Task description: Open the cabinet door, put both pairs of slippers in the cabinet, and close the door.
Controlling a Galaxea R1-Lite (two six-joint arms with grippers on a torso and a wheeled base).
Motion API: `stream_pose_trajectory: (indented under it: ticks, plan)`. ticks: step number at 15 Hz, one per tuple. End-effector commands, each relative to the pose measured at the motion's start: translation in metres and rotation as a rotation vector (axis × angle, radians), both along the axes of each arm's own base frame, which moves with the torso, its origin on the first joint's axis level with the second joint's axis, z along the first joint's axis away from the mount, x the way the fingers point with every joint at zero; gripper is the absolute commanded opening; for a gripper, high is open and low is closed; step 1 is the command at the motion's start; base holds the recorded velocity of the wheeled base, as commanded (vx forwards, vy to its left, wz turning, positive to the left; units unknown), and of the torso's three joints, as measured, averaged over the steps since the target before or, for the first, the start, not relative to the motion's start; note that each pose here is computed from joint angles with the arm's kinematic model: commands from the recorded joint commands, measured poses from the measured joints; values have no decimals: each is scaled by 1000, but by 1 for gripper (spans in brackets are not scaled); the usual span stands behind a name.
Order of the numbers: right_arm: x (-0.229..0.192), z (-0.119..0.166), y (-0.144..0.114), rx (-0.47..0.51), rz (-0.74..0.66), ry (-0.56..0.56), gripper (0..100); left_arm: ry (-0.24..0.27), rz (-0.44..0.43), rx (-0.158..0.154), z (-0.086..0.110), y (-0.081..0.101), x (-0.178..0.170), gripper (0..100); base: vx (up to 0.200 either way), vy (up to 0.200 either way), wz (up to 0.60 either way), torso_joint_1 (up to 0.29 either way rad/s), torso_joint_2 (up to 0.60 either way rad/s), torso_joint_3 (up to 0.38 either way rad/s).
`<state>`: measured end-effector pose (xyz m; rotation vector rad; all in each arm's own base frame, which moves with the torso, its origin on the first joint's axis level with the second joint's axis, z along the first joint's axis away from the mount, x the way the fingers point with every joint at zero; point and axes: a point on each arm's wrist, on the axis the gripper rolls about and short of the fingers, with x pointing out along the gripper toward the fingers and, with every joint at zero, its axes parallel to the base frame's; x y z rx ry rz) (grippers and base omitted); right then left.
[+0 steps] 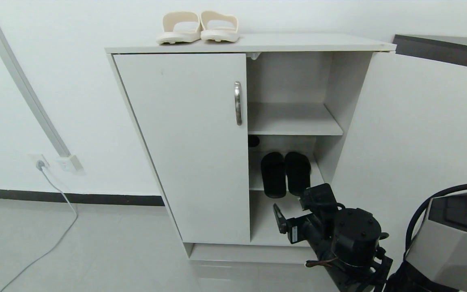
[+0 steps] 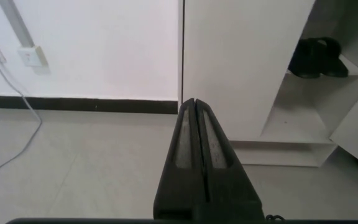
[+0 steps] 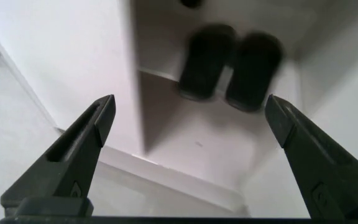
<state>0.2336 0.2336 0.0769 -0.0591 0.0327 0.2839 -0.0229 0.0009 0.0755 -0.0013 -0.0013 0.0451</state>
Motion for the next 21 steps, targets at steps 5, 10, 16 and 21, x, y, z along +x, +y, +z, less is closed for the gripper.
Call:
stream_pose_trajectory:
  ticks: [5, 10, 16, 21]
  plan:
    - [2, -10, 1, -39, -2, 19, 100, 1, 1, 0, 0, 0, 0, 0, 0, 200, 0, 0, 1, 5]
    - [2, -13, 2, -42, 0, 24, 100, 1, 2, 0, 0, 0, 0, 0, 0, 200, 0, 1, 0, 2]
    - [3, -17, 3, -47, 3, 28, 100, 1, 2, 0, 0, 0, 0, 0, 0, 67, 0, 2, 2, 1]
    - [6, -22, 1, -56, 7, 41, 100, 1, 2, 0, 0, 0, 0, 0, 0, 0, 0, 0, 0, 0]
